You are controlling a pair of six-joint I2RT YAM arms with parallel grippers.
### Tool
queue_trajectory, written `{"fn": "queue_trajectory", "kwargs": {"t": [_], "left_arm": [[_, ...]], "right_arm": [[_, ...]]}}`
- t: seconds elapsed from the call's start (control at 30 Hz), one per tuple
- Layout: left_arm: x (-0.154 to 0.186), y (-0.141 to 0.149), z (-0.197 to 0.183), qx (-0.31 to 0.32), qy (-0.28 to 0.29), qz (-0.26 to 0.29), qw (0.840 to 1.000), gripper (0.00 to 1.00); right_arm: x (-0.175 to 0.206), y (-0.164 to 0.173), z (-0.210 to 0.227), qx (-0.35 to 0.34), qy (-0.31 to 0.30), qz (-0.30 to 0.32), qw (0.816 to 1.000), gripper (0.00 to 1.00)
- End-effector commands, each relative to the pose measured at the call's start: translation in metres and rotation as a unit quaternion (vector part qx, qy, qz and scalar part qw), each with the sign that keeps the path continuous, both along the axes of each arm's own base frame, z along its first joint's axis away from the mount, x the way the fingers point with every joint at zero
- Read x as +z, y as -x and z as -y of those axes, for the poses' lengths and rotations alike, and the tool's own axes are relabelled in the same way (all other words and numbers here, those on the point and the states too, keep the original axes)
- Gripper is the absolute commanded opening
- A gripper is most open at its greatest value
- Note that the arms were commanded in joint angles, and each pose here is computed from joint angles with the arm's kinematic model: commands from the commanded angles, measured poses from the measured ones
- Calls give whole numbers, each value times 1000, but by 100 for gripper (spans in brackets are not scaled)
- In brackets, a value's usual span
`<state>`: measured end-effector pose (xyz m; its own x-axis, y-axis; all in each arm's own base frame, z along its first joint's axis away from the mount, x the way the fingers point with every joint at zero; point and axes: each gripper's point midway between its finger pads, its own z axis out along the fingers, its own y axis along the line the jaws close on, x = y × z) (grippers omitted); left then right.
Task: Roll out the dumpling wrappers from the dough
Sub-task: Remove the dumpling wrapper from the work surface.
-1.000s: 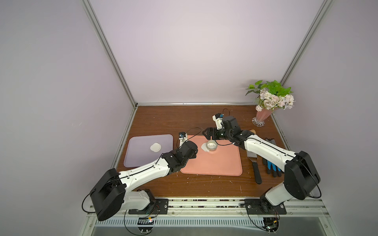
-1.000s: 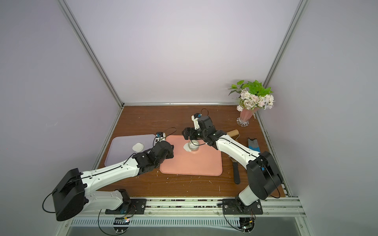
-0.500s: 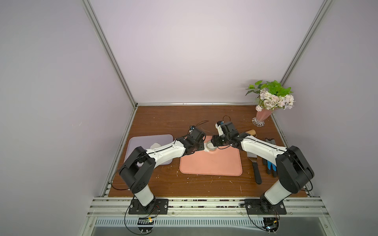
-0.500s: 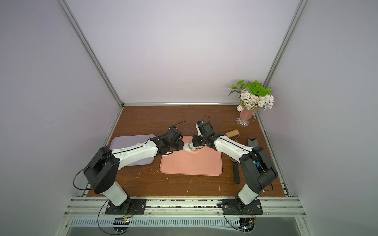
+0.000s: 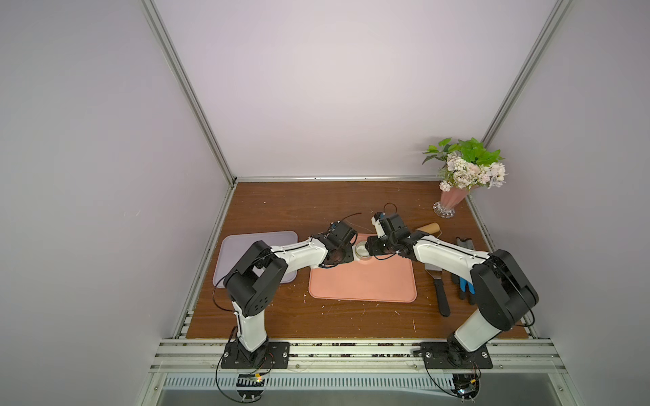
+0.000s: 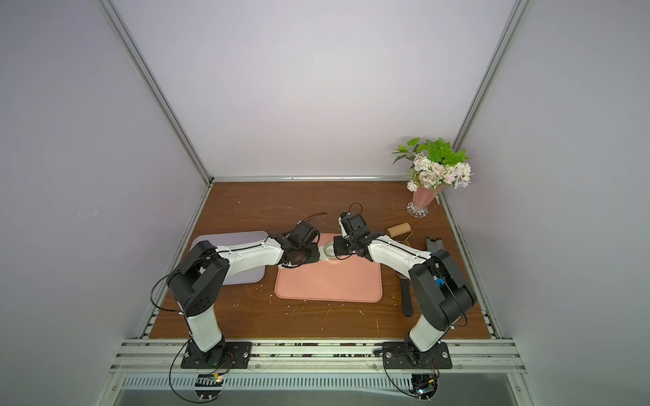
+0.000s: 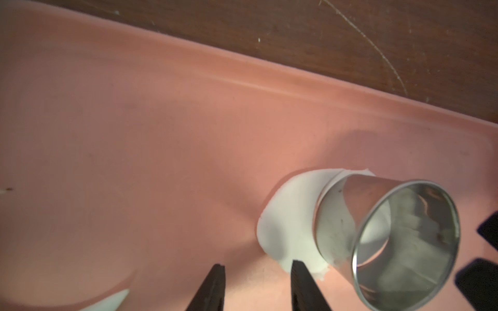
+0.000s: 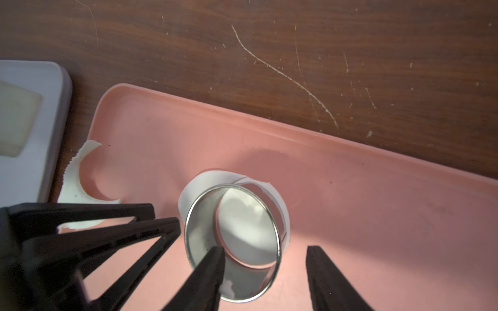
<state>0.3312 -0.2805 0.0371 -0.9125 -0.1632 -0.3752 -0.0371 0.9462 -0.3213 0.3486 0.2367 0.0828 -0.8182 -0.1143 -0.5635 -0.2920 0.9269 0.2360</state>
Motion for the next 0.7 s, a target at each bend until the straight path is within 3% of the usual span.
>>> {"fn": "queue_trajectory", "kwargs": {"t": [0.0, 0.3, 0.6, 0.67], "left_arm": [[1, -8, -1, 18, 4, -1, 1000, 37], [-10, -13, 6, 24, 21, -10, 999, 31], [-14, -14, 7, 26, 17, -15, 999, 4], [-13, -15, 7, 24, 17, -13, 999, 3]], "right_arm": [[-2, -4, -1, 1, -3, 7, 1000, 55], [-6, -3, -3, 5, -9, 5, 1000, 53], [-9, -1, -4, 5, -14, 1, 1000, 53], [-9, -1, -4, 5, -15, 2, 1000, 53]]}}
